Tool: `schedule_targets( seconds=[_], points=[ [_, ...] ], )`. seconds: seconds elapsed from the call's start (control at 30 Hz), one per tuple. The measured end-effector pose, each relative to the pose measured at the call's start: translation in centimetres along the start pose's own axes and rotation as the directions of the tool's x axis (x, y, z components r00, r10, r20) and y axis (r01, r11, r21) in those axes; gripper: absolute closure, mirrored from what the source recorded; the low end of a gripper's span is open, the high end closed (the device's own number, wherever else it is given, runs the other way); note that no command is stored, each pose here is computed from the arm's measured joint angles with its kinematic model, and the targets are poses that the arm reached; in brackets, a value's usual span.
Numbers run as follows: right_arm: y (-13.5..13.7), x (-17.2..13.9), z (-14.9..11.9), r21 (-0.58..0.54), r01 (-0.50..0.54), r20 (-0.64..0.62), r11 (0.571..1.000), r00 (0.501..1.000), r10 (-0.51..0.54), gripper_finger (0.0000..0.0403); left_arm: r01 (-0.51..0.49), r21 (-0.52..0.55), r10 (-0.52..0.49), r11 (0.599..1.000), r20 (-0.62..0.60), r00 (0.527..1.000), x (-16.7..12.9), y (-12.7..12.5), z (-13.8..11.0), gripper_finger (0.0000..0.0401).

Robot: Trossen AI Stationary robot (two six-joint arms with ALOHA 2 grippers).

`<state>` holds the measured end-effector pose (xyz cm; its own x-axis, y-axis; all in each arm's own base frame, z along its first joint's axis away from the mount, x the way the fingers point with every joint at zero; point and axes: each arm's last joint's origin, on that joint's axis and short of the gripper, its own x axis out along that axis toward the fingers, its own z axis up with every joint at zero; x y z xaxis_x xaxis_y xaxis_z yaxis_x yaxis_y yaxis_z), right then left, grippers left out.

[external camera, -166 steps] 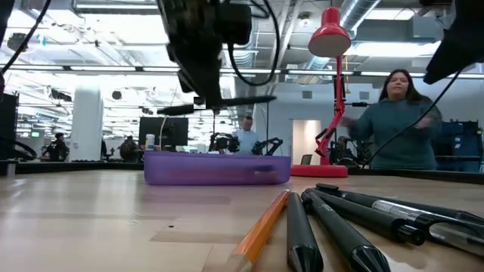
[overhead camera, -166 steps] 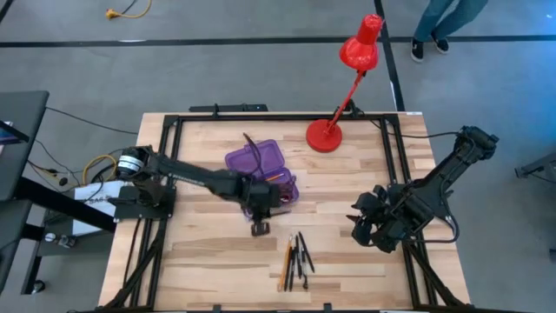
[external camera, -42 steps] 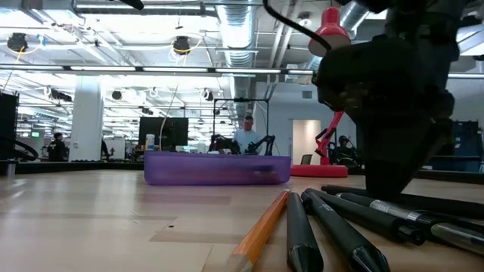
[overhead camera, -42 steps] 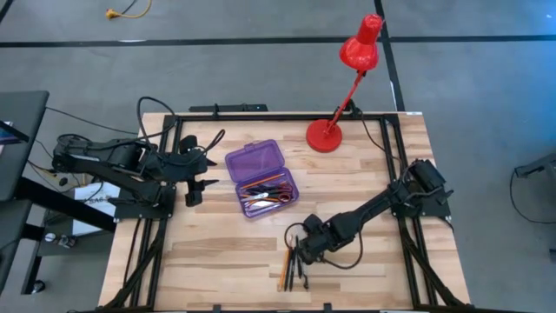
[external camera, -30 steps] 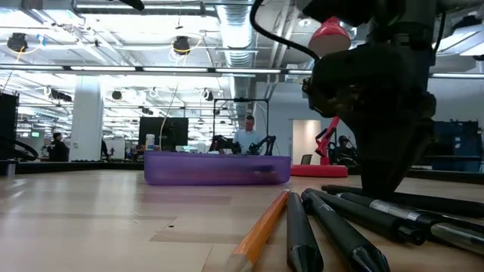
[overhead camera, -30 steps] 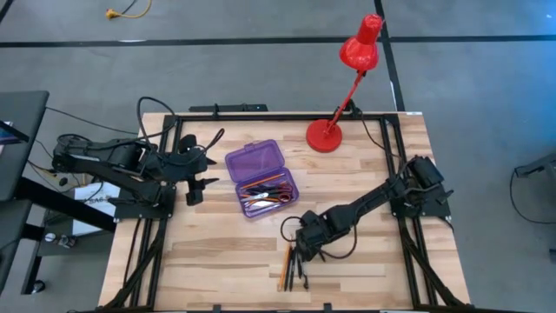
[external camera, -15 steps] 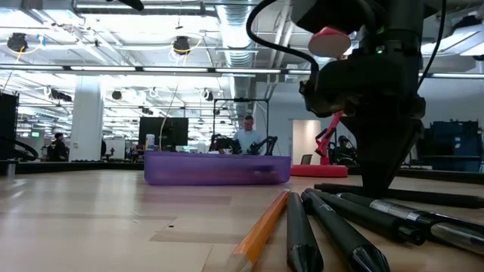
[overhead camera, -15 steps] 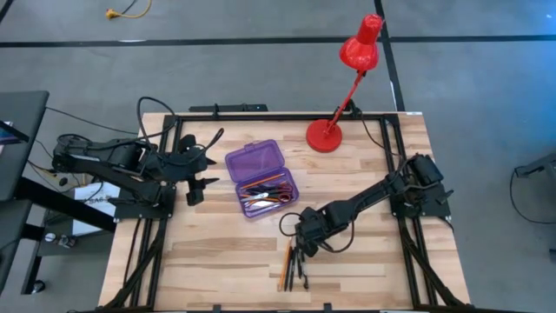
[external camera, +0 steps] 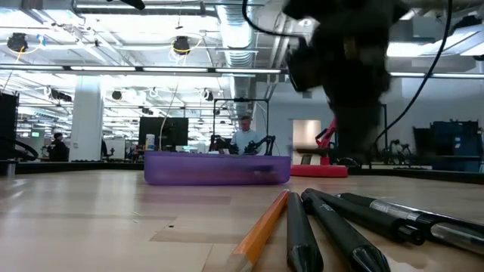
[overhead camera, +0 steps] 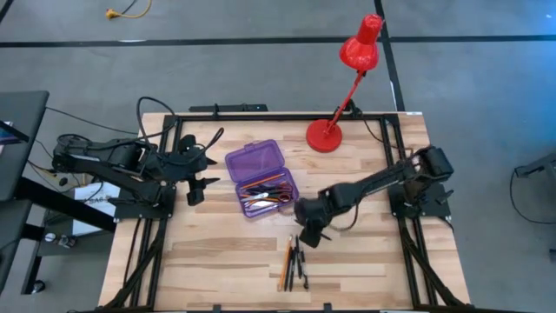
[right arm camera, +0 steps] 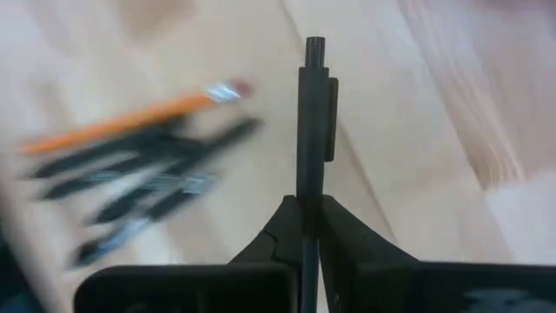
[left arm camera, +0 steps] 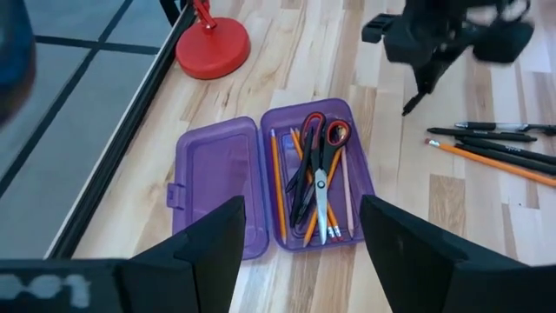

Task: Pick & place school supplies into a supply box
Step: Put the black pen into the purple supply box

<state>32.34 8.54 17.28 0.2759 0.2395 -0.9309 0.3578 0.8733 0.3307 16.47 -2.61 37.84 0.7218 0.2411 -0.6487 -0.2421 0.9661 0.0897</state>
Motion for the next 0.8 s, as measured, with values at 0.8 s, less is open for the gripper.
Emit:
schedule_targets(
  seconds=[0.8],
  points=[
    [-9.2,-6.9,9.7,-0.300,-0.478,0.301,0.826,0.774,0.557,0.0402,0.003,-0.106,-0.002,0.994,0.006,1.000,0.0,0.0,0.1,0.0184]
  ],
)
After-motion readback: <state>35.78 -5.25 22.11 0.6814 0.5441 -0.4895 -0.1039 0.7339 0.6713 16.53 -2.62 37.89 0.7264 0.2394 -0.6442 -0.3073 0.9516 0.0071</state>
